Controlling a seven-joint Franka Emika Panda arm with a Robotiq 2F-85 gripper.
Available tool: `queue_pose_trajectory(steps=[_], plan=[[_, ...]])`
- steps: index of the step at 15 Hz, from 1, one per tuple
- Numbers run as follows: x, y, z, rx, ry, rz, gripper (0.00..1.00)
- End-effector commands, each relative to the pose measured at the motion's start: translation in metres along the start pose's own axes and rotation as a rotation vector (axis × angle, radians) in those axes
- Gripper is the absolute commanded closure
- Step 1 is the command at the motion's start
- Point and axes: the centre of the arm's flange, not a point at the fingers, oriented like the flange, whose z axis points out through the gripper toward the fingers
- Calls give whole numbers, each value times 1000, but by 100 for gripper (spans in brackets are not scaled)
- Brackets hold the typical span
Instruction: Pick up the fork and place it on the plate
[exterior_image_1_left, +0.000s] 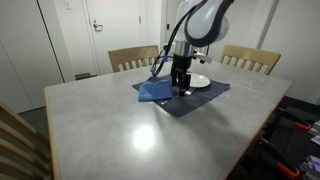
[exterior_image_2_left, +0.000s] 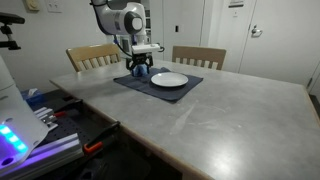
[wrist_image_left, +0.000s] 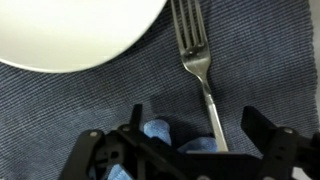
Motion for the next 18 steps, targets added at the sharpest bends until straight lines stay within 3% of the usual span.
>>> queue_pose_trajectory(steps=[1, 18], plan=[[-1, 7, 12, -20, 0, -14, 0], [8, -11, 12, 16, -69, 31, 9]])
